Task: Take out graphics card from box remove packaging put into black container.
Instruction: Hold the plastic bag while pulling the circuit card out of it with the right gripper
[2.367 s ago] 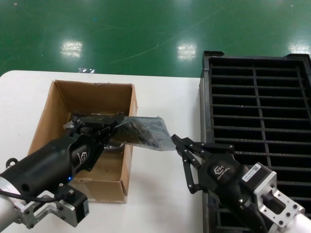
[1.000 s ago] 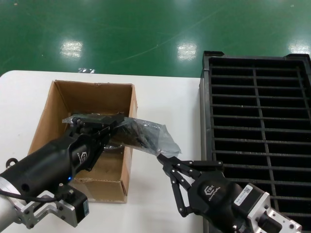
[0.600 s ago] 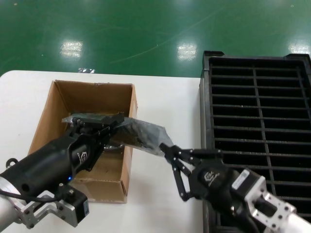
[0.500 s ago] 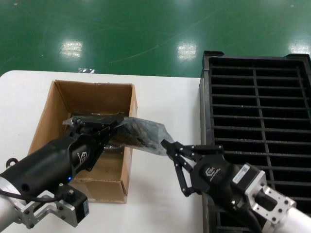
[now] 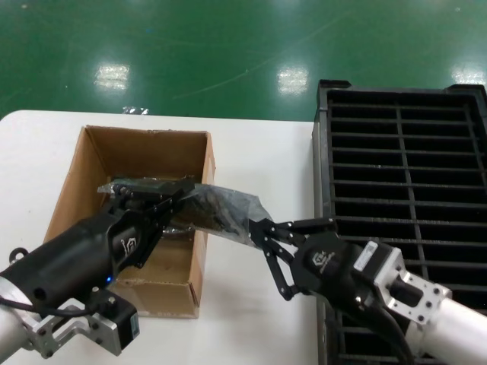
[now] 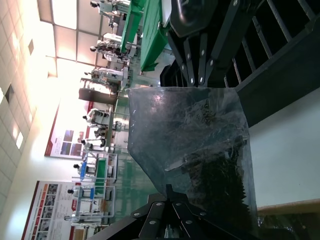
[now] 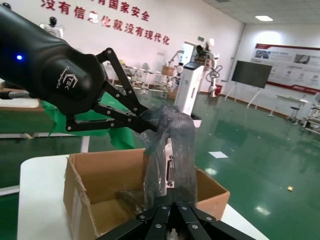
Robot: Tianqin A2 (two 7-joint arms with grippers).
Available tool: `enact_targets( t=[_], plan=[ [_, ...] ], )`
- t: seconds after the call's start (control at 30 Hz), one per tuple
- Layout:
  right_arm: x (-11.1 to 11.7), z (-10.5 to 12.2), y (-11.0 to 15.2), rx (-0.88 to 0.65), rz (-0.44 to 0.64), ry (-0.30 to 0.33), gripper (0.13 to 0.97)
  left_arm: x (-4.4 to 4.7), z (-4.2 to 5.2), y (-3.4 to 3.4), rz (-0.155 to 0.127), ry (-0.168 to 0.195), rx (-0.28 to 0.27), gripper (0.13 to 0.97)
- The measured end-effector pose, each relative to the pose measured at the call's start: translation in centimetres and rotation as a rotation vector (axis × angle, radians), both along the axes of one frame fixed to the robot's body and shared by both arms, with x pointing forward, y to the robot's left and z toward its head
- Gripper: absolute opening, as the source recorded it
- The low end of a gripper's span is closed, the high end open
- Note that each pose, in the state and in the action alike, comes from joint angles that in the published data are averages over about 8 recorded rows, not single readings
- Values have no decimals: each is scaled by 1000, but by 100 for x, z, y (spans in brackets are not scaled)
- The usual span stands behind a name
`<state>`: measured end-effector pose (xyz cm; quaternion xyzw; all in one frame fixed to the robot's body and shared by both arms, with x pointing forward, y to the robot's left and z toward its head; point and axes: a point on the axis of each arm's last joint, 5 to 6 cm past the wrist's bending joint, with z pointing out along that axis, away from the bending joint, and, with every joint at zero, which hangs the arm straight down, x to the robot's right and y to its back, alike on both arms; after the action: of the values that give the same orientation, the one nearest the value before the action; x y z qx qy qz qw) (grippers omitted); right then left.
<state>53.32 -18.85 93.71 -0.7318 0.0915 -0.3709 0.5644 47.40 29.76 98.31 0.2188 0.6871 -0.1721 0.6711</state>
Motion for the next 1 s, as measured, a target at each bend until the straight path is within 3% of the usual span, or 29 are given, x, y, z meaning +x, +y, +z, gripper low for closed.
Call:
enact_targets(
  t=[0.5,1.0],
  plan=[
    [256,61,150,-11,31,27,130,0,0,0,0,0,0,139],
    [269,58,209,-6,16,43,156,0,0,0,0,0,0,139]
  ],
)
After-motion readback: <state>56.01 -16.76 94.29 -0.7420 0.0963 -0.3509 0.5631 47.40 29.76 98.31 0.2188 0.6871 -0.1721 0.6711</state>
